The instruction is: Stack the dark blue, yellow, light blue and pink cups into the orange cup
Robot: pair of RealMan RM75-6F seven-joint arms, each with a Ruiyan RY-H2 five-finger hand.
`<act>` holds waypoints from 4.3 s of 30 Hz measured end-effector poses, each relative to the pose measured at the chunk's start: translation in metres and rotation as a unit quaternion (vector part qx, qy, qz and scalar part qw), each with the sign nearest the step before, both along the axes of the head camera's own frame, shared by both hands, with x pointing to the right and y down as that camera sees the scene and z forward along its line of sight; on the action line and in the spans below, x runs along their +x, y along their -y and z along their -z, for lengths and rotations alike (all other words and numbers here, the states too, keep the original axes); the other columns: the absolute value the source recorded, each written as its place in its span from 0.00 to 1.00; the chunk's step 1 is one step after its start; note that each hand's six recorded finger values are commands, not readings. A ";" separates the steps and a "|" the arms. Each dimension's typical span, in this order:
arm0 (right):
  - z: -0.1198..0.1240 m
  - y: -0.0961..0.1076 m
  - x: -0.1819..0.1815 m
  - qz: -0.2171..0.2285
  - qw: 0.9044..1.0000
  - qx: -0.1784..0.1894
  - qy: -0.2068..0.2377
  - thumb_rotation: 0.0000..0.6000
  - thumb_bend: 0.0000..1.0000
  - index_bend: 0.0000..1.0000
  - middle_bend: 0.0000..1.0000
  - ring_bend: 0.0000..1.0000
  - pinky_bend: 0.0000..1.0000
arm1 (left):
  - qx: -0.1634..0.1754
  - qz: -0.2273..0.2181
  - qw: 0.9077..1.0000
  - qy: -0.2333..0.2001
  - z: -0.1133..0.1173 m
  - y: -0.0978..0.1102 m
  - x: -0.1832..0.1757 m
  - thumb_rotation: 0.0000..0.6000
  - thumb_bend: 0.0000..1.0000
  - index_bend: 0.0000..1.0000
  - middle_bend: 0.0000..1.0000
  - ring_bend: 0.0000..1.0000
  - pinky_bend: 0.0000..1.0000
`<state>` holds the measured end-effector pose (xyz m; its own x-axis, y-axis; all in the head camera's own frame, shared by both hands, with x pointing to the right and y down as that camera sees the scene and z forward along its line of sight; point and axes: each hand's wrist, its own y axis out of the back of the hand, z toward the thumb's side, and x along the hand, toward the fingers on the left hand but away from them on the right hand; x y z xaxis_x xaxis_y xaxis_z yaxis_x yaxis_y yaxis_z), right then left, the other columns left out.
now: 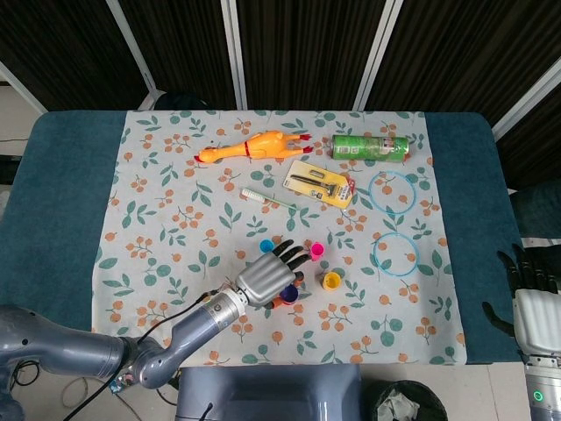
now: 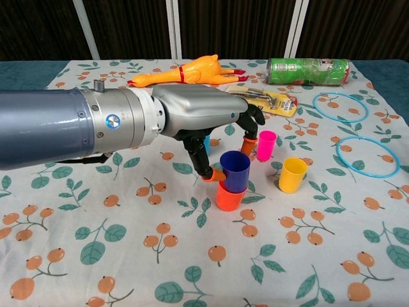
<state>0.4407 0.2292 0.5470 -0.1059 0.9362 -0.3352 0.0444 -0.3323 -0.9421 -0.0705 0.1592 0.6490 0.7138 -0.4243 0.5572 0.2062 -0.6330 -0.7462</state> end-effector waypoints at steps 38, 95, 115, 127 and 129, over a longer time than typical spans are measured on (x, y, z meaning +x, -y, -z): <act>-0.003 0.000 -0.001 -0.003 1.000 -0.006 -0.001 1.00 0.32 0.11 0.04 0.05 0.10 | 0.074 0.131 0.988 0.028 0.001 0.076 -0.085 1.00 0.15 0.11 0.04 0.00 0.03; -0.117 0.069 -0.193 0.163 0.950 -0.205 0.172 1.00 0.32 0.36 0.04 0.07 0.11 | 0.166 0.404 0.896 0.081 0.036 -0.027 -0.408 1.00 0.15 0.11 0.03 0.00 0.00; -0.134 0.067 -0.224 0.169 0.944 -0.207 0.193 1.00 0.32 0.39 0.04 0.07 0.12 | 0.170 0.410 0.892 0.087 0.036 -0.025 -0.413 1.00 0.15 0.12 0.03 0.00 0.00; -0.138 0.066 -0.231 0.167 0.942 -0.208 0.201 1.00 0.32 0.43 0.04 0.08 0.13 | 0.171 0.413 0.890 0.088 0.036 -0.024 -0.416 1.00 0.15 0.12 0.03 0.00 0.00; -0.139 0.066 -0.232 0.165 0.942 -0.209 0.204 1.00 0.32 0.44 0.04 0.08 0.13 | 0.169 0.415 0.890 0.089 0.035 -0.024 -0.416 1.00 0.15 0.12 0.03 0.00 0.00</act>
<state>0.2091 0.1631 0.6862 0.3842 0.6735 -0.6315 0.2040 -0.7291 -0.6534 -0.4866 0.1836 0.6143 -0.0094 -0.9288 0.3705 -0.0932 -0.3681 -0.9251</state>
